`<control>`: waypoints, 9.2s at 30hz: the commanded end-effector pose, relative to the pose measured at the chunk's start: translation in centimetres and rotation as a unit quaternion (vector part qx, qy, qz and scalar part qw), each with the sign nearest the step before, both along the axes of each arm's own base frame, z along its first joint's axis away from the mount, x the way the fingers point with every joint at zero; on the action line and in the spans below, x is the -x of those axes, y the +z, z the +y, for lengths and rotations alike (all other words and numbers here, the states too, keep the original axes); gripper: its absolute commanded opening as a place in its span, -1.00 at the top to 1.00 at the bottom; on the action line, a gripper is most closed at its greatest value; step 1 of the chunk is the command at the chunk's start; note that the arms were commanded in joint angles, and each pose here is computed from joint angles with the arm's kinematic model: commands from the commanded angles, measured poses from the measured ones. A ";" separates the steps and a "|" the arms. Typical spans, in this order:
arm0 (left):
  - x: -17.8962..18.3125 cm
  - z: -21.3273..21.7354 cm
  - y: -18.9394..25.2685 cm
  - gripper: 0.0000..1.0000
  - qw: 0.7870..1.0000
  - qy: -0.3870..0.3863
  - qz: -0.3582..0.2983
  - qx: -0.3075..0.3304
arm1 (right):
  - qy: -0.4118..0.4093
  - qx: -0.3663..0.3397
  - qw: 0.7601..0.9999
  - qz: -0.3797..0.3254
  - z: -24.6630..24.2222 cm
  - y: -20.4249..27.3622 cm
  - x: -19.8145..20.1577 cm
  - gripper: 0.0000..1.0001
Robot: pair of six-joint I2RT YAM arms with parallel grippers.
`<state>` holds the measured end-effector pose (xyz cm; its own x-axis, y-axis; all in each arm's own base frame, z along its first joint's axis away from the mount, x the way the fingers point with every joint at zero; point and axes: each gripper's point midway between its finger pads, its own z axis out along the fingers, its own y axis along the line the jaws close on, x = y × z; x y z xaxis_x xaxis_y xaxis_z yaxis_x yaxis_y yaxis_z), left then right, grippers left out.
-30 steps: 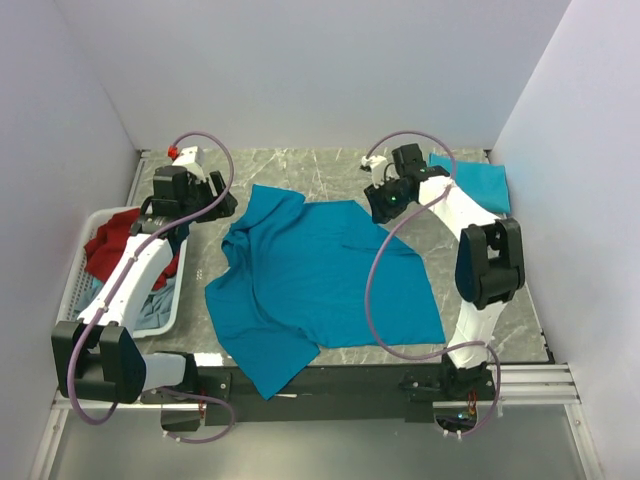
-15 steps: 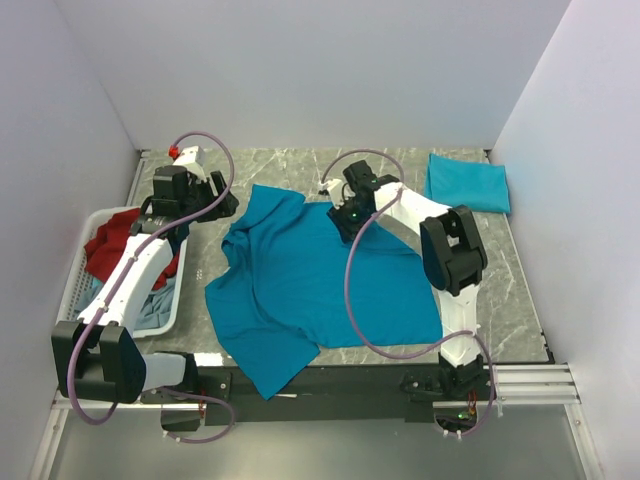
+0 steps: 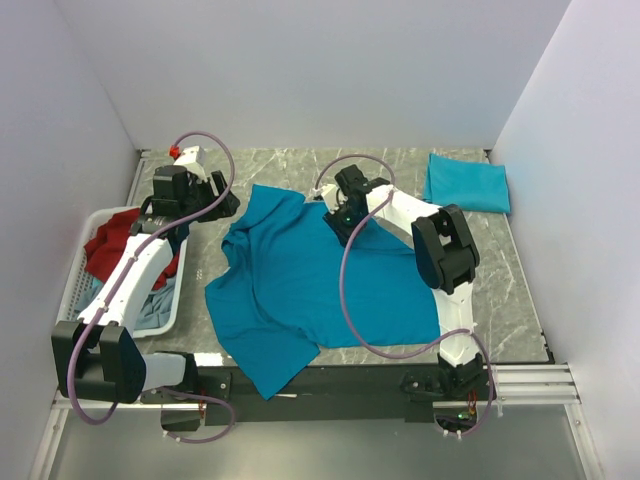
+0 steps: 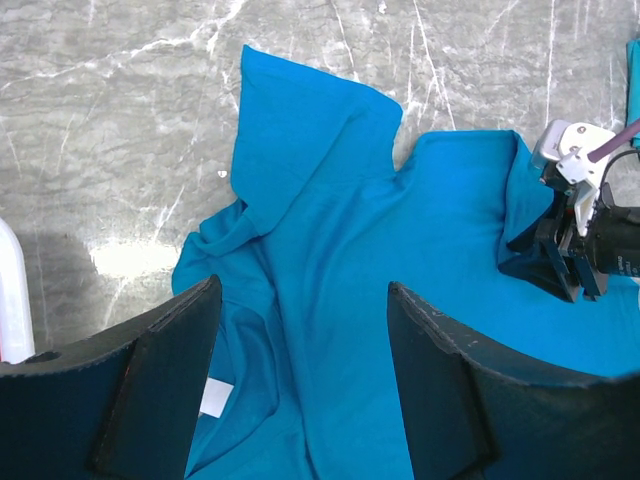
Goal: Fold and stack the t-shirts
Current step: Flatten the tshirt out
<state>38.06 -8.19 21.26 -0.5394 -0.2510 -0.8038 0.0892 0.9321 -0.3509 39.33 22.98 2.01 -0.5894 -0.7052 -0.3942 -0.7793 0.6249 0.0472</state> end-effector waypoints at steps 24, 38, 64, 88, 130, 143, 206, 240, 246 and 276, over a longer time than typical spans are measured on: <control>-1.9 -1.6 -2.1 -0.43 0.999 -0.018 0.027 0.038 | -0.053 -0.013 0.993 -0.105 -5.0 8.3 -4.2 1.00; -18.5 -2.4 -12.4 -0.04 0.987 -0.003 0.160 -0.030 | -0.110 -0.041 0.982 -0.147 -9.6 10.8 -12.3 1.00; -18.2 -2.9 -21.9 0.99 0.966 0.008 0.227 -0.125 | -0.122 -0.061 0.981 -0.141 -9.9 10.9 -13.0 1.00; -6.5 -0.5 21.5 0.99 0.972 0.065 -0.226 -0.002 | -0.086 -0.110 0.914 -0.381 -12.6 37.9 -1.5 1.00; -4.9 1.9 18.3 0.99 0.951 0.094 -0.294 0.009 | -0.127 -0.126 0.866 -0.467 -16.4 35.7 -3.0 1.00; -29.9 3.4 -1.0 -0.40 0.986 0.161 -0.043 -0.025 | -0.262 -0.023 0.895 -0.360 -17.5 19.1 -25.2 -0.65; 12.2 -10.3 -19.6 0.63 0.915 -0.131 0.367 -0.099 | 0.270 0.091 0.953 -0.101 -15.8 -0.6 2.6 0.88; 9.9 -12.0 -5.8 -0.50 0.960 -0.150 0.238 0.008 | 0.015 -0.130 0.971 -0.198 -16.3 16.0 4.9 0.00; -6.7 -4.3 -5.8 -0.31 0.984 -0.015 0.176 0.019 | -0.127 -0.210 0.962 -0.123 -15.5 17.1 -6.8 0.10; -20.0 0.7 -19.6 0.19 0.973 -0.020 0.221 -0.057 | -0.232 -0.213 0.945 -0.085 -16.4 10.1 -14.9 0.13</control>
<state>58.29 -7.16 3.23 -0.8261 -0.1513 -0.5429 -0.0115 0.9676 -0.2523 53.98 6.21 8.09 -0.7560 -0.1606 -0.6345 -0.4194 0.8631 0.2812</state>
